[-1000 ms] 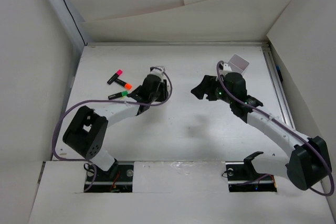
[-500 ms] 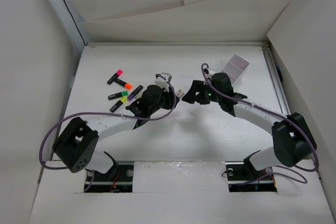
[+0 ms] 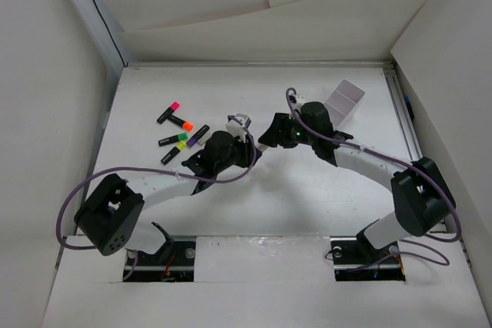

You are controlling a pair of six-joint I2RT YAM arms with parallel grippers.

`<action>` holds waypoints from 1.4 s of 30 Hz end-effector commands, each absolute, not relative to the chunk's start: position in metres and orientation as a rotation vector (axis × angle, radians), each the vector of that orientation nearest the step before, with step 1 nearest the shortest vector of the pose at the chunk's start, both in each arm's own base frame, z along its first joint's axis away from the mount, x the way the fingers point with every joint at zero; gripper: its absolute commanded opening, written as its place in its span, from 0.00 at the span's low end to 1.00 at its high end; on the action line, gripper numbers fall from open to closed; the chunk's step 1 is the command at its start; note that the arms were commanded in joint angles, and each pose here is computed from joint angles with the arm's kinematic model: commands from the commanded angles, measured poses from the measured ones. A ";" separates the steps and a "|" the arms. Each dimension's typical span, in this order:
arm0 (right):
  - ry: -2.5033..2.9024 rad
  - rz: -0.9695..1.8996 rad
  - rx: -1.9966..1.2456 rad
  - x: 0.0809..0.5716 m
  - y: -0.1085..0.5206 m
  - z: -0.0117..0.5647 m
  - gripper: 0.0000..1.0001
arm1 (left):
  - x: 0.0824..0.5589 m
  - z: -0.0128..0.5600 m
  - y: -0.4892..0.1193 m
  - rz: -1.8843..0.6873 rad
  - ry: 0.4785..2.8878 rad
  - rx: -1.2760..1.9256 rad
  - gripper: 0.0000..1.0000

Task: Sort the stationery into containers
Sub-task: Pick up the stapler from the center of the board.

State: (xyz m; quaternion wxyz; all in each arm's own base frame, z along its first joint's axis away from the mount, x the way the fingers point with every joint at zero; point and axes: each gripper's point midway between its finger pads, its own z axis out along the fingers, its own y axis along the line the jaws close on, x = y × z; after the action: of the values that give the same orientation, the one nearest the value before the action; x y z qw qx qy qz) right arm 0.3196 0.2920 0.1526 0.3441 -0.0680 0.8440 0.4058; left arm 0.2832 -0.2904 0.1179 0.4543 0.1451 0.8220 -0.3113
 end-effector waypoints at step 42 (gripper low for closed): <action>1.982 0.882 0.150 0.400 0.203 0.220 0.14 | 0.280 0.188 -0.247 -0.757 1.774 0.131 0.65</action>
State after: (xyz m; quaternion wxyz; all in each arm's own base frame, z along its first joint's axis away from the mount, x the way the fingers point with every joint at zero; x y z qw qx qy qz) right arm 0.3667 0.2472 0.1681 0.3723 0.0187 0.8383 0.3980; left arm 0.2742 -0.2580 0.1759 0.5445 0.0949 0.7660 -0.3283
